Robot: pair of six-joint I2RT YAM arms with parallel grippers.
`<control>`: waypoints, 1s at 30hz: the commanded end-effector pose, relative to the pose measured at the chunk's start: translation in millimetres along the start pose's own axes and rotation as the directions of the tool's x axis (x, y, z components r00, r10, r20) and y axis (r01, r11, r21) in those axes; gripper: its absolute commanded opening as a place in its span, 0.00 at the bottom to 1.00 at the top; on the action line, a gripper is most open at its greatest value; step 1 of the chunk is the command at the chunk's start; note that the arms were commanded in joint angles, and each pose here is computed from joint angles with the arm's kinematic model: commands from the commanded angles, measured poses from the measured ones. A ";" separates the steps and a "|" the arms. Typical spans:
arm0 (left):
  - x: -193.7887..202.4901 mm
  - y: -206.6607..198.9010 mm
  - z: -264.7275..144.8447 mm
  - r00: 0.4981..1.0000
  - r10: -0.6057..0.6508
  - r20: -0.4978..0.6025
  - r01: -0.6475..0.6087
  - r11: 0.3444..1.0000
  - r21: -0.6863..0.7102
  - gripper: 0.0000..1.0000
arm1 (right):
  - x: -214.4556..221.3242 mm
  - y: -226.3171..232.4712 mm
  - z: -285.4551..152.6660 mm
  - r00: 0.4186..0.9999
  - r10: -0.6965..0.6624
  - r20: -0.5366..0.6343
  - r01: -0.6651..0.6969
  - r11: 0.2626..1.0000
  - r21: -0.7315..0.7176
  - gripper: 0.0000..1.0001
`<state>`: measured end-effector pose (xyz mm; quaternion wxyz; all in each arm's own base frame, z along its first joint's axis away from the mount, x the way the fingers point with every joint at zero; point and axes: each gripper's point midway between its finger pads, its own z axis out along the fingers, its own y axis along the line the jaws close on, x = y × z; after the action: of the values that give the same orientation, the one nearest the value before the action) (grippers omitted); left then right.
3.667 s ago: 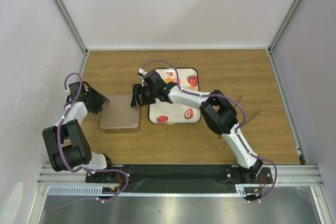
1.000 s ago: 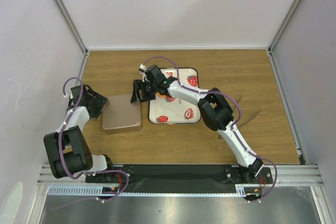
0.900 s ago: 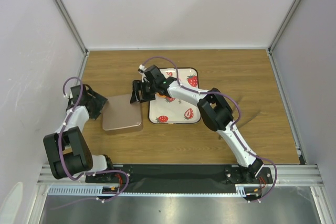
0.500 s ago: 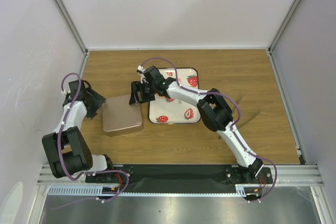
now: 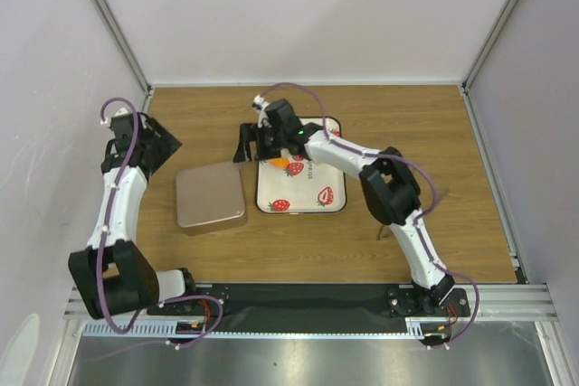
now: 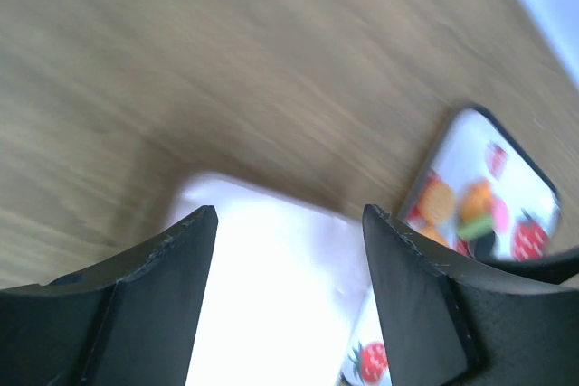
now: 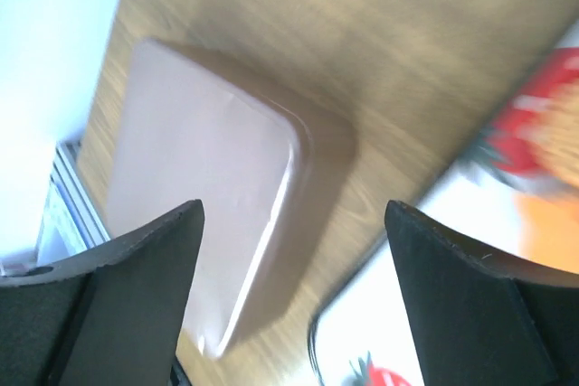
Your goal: Pack the cookies
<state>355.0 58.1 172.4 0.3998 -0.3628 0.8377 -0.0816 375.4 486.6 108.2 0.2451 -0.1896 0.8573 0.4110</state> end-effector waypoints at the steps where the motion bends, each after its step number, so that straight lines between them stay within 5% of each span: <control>1: -17.3 -47.6 -42.7 0.989 0.108 0.101 -0.123 0.979 0.162 0.72 | -84.9 40.8 -83.5 0.957 -0.090 0.275 0.095 0.995 -0.004 0.89; 8: 23.1 -98.2 -100.7 0.926 0.347 0.149 -0.378 0.855 0.355 0.75 | -94.1 38.0 -191.7 0.879 -0.094 0.467 0.058 0.994 0.090 0.91; 17: 82.9 -110.1 -145.6 0.865 0.459 0.205 -0.494 0.703 0.512 0.75 | -57.6 22.1 -317.3 0.747 -0.162 0.645 -0.036 0.958 0.283 0.99; 30: 124.1 -93.9 -152.7 0.832 0.505 0.232 -0.533 0.609 0.587 0.76 | -2.7 -24.7 -379.8 0.723 -0.173 0.669 -0.219 0.861 0.459 0.99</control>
<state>243.9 -110.3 233.0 0.5040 0.0208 0.8353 -0.2189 289.5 186.6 311.2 0.5799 0.0358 0.7746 0.2500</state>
